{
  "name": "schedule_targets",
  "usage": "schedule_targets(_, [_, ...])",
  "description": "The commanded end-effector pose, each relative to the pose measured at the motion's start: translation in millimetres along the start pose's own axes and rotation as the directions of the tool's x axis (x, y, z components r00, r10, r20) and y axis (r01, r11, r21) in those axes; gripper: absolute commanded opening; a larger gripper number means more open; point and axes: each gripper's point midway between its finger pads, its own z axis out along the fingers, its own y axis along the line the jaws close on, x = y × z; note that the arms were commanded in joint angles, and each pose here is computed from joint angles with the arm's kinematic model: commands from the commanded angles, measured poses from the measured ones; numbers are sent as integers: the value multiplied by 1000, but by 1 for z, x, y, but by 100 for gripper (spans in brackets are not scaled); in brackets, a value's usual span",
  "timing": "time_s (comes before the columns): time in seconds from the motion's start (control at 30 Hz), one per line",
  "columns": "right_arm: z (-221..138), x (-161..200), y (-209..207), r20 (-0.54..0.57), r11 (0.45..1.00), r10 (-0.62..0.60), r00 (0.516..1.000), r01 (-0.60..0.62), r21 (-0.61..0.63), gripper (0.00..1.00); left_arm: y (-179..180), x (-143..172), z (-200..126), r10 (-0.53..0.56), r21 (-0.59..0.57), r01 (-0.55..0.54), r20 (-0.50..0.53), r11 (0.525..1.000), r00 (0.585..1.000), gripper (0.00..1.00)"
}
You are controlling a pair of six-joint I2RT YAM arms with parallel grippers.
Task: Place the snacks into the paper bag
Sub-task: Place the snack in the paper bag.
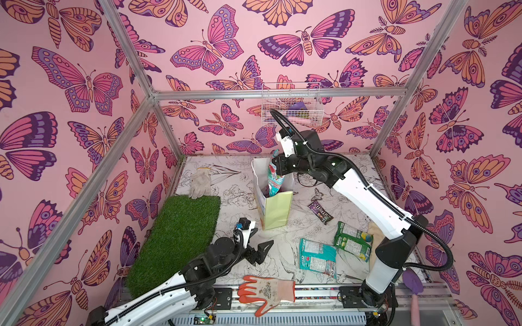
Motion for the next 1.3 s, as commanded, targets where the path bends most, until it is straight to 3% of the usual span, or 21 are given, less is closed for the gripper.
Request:
schedule_targets(0.0, [-7,-15,11,39,999,-20,999,21,-35,0,0,1,0,10,0,-10,10,1000,1000,91])
schedule_targets(1.27, [28,23,-1,-75,1000,14,997,-16,-16,0,3,6,-5,-7,3,7,18,1000,1000,91])
